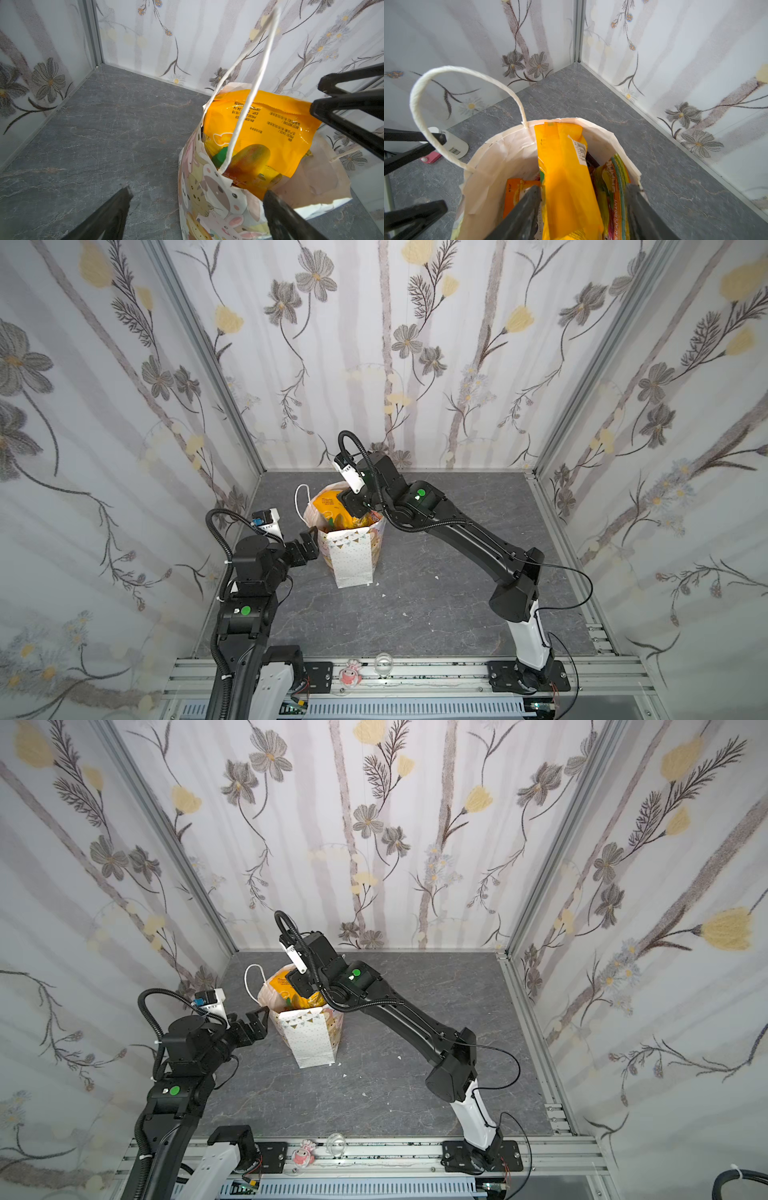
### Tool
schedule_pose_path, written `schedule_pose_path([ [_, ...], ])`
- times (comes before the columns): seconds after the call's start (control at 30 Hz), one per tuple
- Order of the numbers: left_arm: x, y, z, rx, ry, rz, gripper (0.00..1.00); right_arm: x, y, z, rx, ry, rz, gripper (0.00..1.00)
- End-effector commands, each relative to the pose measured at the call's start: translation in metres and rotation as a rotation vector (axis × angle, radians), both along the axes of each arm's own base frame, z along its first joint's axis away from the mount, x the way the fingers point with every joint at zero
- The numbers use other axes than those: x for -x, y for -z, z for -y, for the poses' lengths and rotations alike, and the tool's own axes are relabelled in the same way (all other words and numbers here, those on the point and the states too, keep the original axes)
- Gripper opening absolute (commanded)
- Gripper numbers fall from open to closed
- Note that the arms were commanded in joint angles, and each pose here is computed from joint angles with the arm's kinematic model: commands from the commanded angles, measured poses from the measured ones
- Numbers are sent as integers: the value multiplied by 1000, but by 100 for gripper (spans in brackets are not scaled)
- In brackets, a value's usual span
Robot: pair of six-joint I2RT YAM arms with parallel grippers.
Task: Place the snacks into the paper bag
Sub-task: 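Lower the yellow mango bag into the paper bag with the right gripper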
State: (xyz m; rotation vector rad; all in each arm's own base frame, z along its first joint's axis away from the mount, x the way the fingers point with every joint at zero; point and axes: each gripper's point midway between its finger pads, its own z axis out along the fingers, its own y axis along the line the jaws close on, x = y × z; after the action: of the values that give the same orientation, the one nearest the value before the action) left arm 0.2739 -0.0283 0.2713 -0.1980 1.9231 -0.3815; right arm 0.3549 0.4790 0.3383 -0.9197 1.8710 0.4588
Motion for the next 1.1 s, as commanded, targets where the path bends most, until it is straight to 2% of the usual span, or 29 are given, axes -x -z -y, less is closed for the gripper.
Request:
schedule_pose_path([
  [0.0, -2, -6, -1, -5, -2, 27, 100, -5, 2, -9, -8, -54, 14, 65],
  [0.3, -2, -7, -1, -5, -2, 30, 100, 16, 23, -19, 30, -210, -53, 59],
  [0.43, -2, -7, -1, -5, -2, 31, 100, 12, 28, -17, 48, -191, -50, 44],
  [0.7, -2, -8, -1, -5, -3, 33, 100, 14, 18, -13, 36, -181, -40, 1],
  [0.87, -2, -7, -2, -7, -7, 29, 100, 17, 1, -5, -6, -146, -57, 0],
  [1.07, -2, -8, -3, -8, -12, 31, 100, 38, -16, -2, -77, -150, -110, 0],
])
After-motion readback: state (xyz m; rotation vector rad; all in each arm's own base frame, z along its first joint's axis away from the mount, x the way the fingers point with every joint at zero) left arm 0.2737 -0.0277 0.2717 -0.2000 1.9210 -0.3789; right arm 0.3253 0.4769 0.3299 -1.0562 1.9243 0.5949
